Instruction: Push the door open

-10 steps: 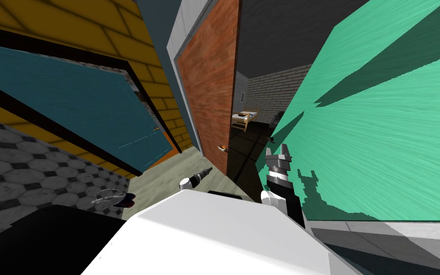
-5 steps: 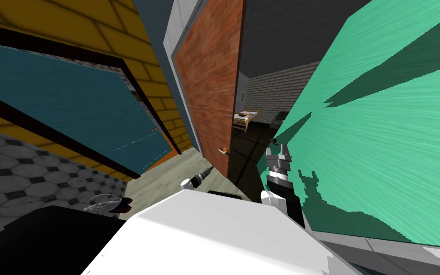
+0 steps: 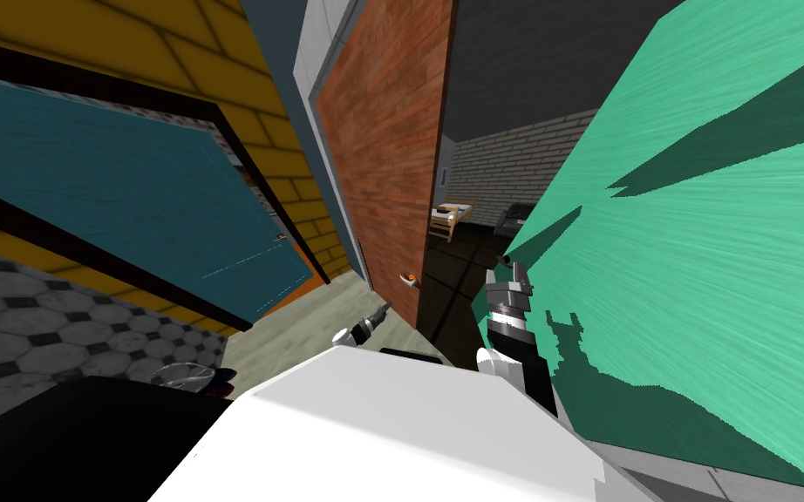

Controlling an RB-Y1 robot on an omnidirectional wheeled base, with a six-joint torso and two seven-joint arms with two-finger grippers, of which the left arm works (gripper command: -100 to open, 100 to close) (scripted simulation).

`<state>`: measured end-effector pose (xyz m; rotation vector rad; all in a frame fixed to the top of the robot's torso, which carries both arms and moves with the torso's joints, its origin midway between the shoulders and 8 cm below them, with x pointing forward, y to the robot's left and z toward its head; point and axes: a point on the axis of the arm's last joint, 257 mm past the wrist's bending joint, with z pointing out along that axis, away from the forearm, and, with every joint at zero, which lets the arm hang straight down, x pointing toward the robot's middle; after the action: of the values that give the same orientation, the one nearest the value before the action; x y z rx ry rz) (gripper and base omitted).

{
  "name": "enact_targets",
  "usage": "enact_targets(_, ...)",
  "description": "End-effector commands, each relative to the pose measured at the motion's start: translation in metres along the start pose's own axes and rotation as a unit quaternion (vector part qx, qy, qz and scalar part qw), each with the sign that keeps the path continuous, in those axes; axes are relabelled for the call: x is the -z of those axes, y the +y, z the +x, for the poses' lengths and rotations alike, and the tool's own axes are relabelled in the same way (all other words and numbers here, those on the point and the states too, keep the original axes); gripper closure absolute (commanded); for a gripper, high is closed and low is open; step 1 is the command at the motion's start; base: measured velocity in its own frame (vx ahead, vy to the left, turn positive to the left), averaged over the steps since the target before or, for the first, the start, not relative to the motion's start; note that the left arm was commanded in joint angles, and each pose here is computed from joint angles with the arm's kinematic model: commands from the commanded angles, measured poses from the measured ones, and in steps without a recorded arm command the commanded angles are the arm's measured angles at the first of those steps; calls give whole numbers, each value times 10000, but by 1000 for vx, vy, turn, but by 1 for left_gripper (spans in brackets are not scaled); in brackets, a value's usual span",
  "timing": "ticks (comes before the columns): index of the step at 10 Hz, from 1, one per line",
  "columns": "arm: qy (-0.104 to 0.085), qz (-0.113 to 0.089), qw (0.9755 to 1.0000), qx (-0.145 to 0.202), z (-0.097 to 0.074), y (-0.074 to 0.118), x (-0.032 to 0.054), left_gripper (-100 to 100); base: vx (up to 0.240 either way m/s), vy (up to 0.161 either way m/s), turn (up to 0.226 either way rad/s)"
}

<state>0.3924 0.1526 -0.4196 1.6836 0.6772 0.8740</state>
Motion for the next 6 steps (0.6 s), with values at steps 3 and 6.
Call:
enact_targets(3,63,-441,9971,617,-46,181,-57,-100,90,24,-3)
enact_targets(6,113,-724,9923,1003,-74,298,-86,-100,87,24,-3)
